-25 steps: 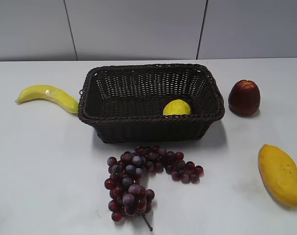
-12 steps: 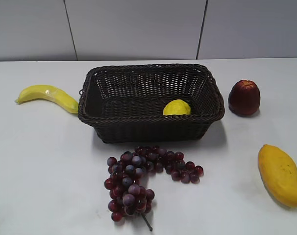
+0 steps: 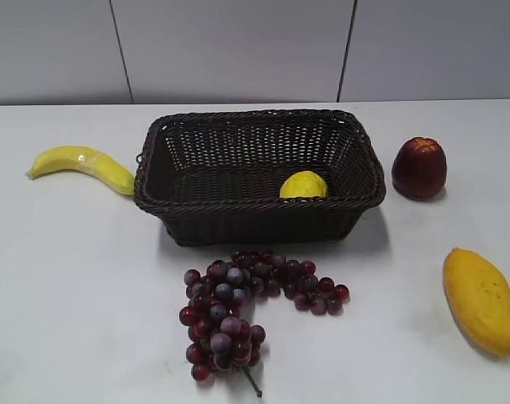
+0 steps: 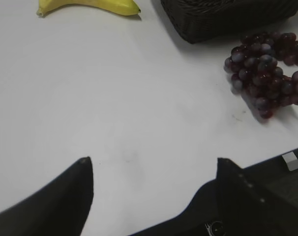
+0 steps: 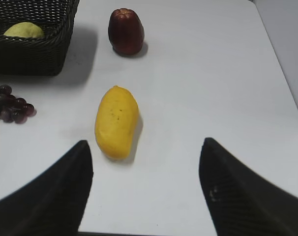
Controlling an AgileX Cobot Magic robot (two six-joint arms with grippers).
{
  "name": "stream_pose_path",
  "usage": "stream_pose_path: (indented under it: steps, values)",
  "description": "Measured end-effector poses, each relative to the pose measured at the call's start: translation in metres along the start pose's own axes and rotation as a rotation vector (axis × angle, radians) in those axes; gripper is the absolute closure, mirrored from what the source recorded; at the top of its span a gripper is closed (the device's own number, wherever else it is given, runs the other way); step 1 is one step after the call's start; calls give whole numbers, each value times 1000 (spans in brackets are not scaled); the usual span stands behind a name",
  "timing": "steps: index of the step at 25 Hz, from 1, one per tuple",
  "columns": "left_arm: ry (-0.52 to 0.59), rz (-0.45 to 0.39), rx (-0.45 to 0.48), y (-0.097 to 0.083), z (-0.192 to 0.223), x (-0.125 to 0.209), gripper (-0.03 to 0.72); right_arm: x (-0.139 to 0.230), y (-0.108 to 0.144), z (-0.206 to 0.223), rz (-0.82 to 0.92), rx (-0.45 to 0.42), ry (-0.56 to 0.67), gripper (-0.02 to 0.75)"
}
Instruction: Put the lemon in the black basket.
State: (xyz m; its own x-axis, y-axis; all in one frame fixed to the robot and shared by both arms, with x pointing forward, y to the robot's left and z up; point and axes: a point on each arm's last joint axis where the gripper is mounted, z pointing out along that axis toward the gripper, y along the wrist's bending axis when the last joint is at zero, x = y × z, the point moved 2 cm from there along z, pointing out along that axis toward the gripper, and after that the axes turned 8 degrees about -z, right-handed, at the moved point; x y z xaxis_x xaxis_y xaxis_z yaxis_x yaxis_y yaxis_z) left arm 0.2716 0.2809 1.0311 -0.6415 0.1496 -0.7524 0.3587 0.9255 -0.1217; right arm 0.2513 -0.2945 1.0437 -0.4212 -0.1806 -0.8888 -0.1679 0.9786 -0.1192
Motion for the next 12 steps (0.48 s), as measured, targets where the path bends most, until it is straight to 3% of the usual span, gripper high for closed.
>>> stream_pose_path:
  steps: [8, 12]
  values:
    - [3, 2, 2, 0, 1, 1, 100, 0, 0, 0, 0, 0, 0, 183]
    - [-55, -25, -23, 1, -5, 4, 100, 0, 0, 0, 0, 0, 0, 183]
